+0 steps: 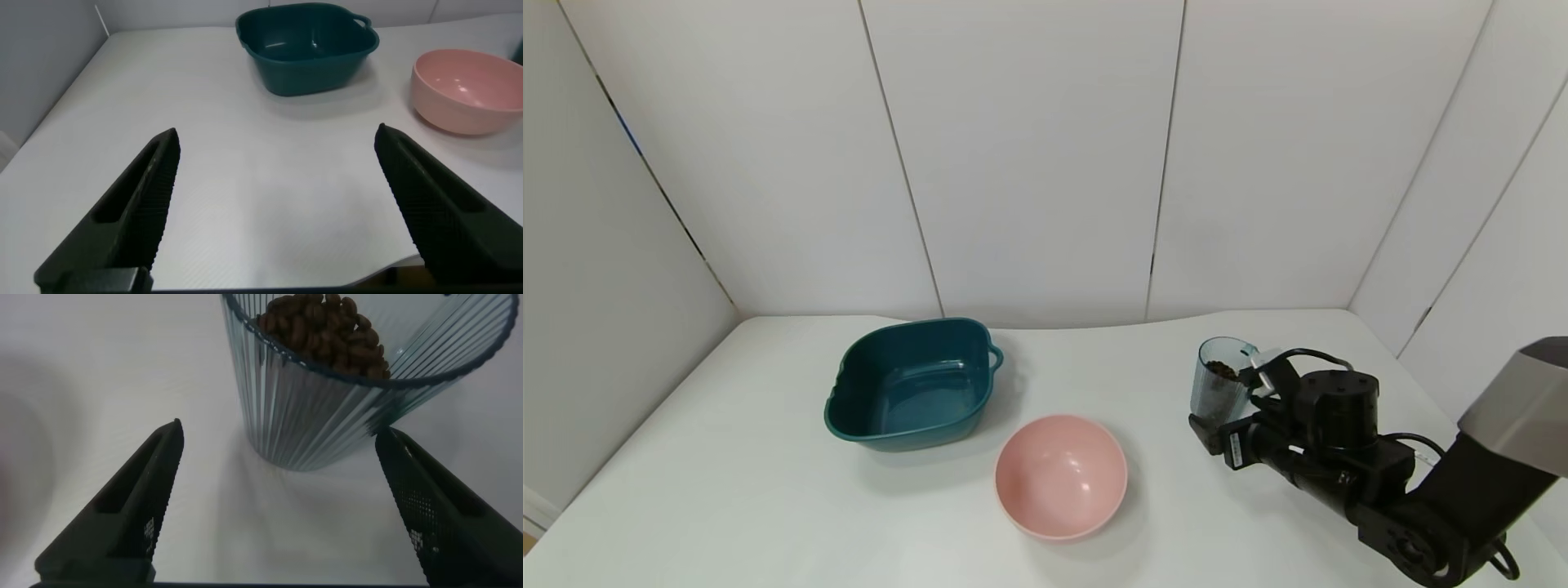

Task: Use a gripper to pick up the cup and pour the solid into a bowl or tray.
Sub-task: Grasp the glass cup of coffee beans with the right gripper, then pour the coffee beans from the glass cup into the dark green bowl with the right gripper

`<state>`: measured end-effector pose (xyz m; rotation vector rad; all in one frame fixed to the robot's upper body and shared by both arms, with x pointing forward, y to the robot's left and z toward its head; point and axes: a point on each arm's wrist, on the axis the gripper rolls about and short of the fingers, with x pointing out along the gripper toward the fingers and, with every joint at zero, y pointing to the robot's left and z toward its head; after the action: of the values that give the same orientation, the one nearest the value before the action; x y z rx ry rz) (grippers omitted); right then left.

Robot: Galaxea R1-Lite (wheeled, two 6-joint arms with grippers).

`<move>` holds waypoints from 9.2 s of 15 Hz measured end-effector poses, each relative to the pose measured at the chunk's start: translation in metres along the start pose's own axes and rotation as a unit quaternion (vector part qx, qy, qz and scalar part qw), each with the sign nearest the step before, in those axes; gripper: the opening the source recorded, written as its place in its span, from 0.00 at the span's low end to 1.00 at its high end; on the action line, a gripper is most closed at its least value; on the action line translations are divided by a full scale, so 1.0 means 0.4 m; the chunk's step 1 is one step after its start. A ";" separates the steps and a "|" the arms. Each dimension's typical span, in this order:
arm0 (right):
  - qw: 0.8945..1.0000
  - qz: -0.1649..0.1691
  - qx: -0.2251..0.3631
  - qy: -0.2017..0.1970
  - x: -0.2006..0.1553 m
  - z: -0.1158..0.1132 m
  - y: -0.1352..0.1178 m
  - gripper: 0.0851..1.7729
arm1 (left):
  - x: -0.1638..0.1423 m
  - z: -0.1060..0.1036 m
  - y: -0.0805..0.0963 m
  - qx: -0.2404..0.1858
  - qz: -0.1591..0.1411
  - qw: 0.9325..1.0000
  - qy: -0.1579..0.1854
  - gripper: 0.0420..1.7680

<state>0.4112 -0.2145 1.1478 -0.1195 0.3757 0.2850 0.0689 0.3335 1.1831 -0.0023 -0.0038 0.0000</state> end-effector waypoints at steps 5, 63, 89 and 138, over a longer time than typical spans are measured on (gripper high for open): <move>0.999 -0.036 0.004 -0.018 0.032 0.010 -0.010 0.96 | 0.000 0.000 0.000 0.000 0.000 1.000 0.000 0.97; 0.996 0.033 -0.041 -0.077 -0.034 0.508 0.131 0.76 | 0.000 0.000 0.000 0.000 0.000 1.000 0.000 0.97; 0.934 0.041 -0.346 -0.078 0.096 0.421 0.572 0.76 | 0.000 0.000 0.000 0.000 0.000 1.000 0.000 0.97; 0.669 -0.171 -0.722 -0.044 0.165 0.279 0.708 0.75 | 0.000 0.000 0.000 0.000 0.000 1.000 0.000 0.97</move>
<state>0.4246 0.0908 1.2083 -1.7465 -0.0684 0.1484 0.0689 0.3335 1.1831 -0.0028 -0.0038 0.0000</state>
